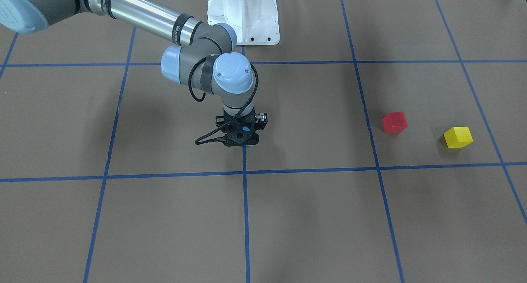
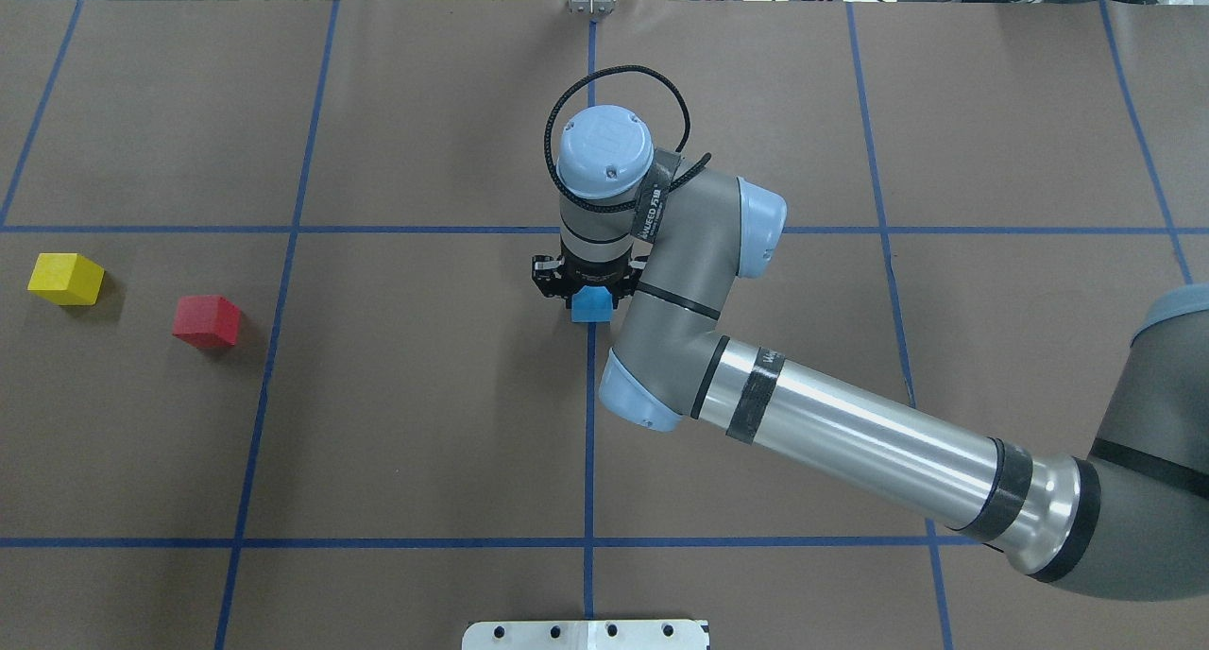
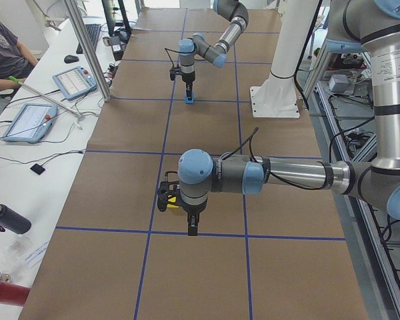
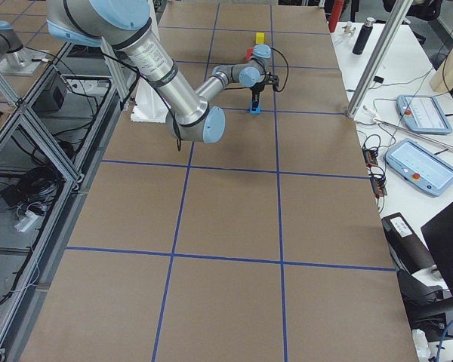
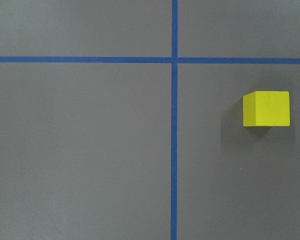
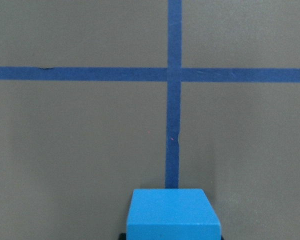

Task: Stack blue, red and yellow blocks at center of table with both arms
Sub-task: 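Lower the blue cube onto the center grid crossing and open the right gripper, then raise the right gripper and draw it back from the blue cube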

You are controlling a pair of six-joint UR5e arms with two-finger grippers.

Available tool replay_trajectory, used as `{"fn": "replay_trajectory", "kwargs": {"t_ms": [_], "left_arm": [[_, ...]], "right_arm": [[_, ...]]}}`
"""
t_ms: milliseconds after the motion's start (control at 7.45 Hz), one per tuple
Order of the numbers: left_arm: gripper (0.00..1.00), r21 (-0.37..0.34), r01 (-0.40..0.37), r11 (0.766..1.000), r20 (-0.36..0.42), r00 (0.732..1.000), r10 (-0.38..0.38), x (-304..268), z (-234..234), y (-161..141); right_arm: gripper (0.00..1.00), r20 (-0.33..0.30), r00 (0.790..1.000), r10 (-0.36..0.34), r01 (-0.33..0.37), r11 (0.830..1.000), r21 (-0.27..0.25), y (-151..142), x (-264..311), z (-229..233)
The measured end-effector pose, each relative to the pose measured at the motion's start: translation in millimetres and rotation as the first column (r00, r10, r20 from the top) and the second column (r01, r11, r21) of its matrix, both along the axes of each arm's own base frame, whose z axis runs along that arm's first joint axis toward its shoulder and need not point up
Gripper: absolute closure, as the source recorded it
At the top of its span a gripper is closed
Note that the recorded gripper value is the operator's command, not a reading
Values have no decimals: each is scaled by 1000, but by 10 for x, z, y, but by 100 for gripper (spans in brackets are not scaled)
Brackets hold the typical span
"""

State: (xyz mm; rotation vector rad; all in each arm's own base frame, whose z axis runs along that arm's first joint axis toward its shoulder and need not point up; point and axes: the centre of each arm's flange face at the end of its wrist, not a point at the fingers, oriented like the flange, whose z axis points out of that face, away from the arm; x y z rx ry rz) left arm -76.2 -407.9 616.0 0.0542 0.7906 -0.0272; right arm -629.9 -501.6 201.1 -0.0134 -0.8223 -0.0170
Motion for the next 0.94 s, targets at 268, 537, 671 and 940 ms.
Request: {"fn": "replay_trajectory", "kwargs": {"t_ms": [268,537,671,940], "left_arm": [[0,3,1,1000,-1,1000,-1,-1,-8,-2],[0,26,1,1000,-2,1000,-1,3,-38,-17],[1,34,1,999,-2,1000,-1,5,-50,-23],[0,23,16,1000,-7,1000,-15,177,-125,-101]], "right_arm": [[0,0,1000,-4,4,1000,-5,-26,22,18],[0,32,999,-13,14,1000,-23,-113,164,-82],[0,49,999,-16,17,999,-31,-146,248,-141],[0,85,996,-12,17,998,-55,-253,582,-191]]}}
